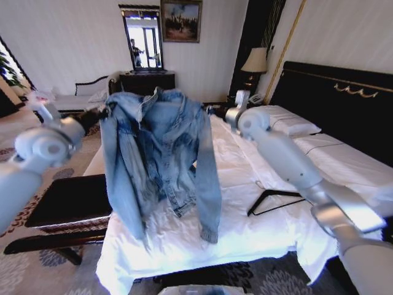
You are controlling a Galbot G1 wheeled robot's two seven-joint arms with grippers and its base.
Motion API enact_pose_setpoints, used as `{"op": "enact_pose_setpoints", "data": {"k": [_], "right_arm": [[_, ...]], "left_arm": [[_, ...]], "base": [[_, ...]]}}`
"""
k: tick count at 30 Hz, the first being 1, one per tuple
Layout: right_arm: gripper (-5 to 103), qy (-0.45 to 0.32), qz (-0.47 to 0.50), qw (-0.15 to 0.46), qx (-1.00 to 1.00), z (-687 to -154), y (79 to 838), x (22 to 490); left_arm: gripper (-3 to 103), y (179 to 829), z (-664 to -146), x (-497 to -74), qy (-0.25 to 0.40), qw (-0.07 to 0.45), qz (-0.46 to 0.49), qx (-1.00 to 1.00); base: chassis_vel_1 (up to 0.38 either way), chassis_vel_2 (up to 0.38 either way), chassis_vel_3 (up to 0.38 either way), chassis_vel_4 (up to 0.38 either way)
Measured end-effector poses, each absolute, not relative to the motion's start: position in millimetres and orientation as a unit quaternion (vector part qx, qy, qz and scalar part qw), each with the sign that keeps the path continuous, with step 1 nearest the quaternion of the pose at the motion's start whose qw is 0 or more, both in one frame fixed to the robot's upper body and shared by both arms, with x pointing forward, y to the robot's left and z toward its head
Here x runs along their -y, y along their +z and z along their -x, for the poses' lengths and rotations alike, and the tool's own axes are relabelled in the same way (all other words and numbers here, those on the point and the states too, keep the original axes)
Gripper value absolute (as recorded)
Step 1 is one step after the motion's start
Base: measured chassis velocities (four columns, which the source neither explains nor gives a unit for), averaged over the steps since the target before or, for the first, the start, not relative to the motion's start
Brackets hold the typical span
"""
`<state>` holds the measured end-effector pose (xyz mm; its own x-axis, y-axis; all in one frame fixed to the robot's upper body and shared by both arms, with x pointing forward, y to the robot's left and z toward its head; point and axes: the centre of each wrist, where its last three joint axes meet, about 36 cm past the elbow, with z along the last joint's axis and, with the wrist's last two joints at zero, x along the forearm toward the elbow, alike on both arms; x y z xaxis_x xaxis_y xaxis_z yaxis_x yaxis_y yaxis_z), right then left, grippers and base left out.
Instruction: Pick up the clothes from the bed and hang them on the clothes hanger.
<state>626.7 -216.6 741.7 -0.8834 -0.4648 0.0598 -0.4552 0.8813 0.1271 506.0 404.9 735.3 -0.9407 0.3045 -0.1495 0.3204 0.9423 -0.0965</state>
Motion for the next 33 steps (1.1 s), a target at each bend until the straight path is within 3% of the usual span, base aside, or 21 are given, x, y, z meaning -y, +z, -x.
{"op": "enact_pose_setpoints", "data": {"k": [8, 15, 17, 18, 21, 24, 29, 33], "right_arm": [[1, -0.061, -0.219, 0.0, 0.974, -636, 788, 234], [1, -0.079, -0.251, -0.002, 0.965, -603, 784, 231], [1, -0.089, -0.27, 0.002, 0.959, -581, 780, 234], [1, -0.109, -0.292, 0.003, 0.95, -544, 782, 249], [1, -0.121, -0.299, -0.004, 0.947, -501, 791, 277], [1, -0.107, -0.318, -0.019, 0.942, -415, 821, 311], [1, -0.085, -0.333, -0.018, 0.939, -348, 866, 323], [1, -0.078, -0.324, 0.006, 0.943, -325, 883, 327]], "left_arm": [[6, 775, -516, -374, -0.069, 0.086, -0.177, -0.978], [6, 759, -466, -359, -0.054, 0.077, -0.163, -0.982], [6, 757, -440, -354, -0.042, 0.074, -0.161, -0.983], [6, 754, -414, -340, -0.041, 0.057, -0.177, -0.982], [6, 750, -396, -325, -0.043, 0.028, -0.196, -0.979], [6, 794, -341, -305, -0.022, 0.015, -0.229, -0.973], [6, 864, -280, -295, -0.005, -0.026, -0.214, -0.976], [6, 895, -256, -292, -0.002, -0.07, -0.193, -0.979]], "base": [[0.0, 0.0, 0.0, 0.0], [0.0, 0.0, 0.0, 0.0], [0.0, 0.0, 0.0, 0.0], [0.0, 0.0, 0.0, 0.0], [0.0, 0.0, 0.0, 0.0], [-0.019, -0.01, -0.014, -0.016], [-0.026, -0.017, -0.028, -0.021], [0.0, 0.0, 0.0, 0.0]]}}
